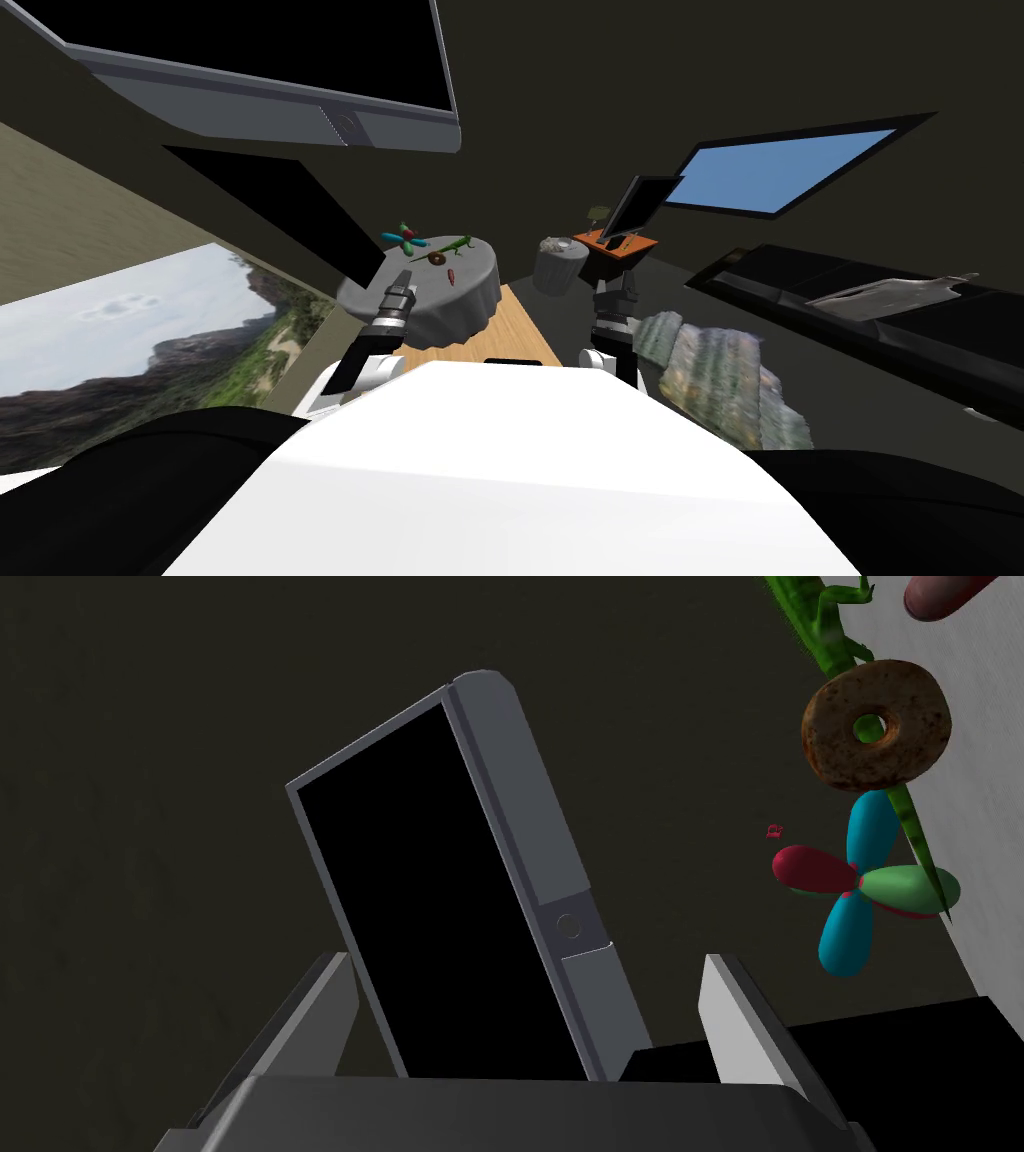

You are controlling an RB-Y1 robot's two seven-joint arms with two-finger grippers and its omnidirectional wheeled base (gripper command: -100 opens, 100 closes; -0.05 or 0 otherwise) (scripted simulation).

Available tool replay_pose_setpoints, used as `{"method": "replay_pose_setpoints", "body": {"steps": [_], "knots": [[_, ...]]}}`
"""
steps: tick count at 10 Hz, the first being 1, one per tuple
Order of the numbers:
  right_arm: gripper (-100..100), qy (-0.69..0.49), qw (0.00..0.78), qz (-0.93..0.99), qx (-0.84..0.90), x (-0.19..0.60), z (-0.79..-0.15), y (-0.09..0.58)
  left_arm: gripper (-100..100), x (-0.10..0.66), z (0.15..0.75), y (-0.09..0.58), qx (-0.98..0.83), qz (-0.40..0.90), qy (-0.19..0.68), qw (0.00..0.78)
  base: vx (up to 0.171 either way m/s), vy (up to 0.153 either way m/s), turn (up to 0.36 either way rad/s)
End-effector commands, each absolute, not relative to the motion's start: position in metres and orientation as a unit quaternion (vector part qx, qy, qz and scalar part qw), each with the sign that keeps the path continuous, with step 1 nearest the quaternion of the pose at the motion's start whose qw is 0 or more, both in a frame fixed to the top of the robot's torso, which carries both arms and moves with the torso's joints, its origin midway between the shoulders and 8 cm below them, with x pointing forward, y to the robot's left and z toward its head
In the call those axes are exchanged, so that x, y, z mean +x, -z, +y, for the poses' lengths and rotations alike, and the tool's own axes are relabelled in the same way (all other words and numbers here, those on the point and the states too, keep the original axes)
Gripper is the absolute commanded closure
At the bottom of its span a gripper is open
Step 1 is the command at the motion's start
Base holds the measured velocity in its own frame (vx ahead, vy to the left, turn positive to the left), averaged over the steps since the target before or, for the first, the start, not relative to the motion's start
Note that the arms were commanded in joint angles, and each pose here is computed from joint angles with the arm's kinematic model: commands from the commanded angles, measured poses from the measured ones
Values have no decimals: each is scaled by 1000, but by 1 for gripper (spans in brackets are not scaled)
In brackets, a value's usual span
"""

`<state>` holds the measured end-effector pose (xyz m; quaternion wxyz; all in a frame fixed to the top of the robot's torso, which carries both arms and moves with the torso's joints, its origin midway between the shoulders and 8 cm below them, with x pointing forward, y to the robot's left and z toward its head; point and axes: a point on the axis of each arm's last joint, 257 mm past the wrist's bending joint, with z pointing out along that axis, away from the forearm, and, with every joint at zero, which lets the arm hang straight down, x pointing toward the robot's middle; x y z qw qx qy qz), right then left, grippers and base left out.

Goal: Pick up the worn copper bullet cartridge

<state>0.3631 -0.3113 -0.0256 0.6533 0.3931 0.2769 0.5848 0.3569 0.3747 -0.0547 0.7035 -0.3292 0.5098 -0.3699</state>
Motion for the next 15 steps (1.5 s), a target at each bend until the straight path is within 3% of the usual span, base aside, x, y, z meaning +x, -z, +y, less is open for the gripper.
{"method": "replay_pose_setpoints", "body": {"steps": [1, 15], "knots": [[0, -585, 653, 277, 393, 363, -311, 26, -100, 355, 385, 55, -333, 525, 353, 699, -31, -33, -16], [0, -585, 653, 277, 393, 363, -311, 26, -100, 340, 442, 100, -381, 651, 234, 614, 3, -18, -59]]}}
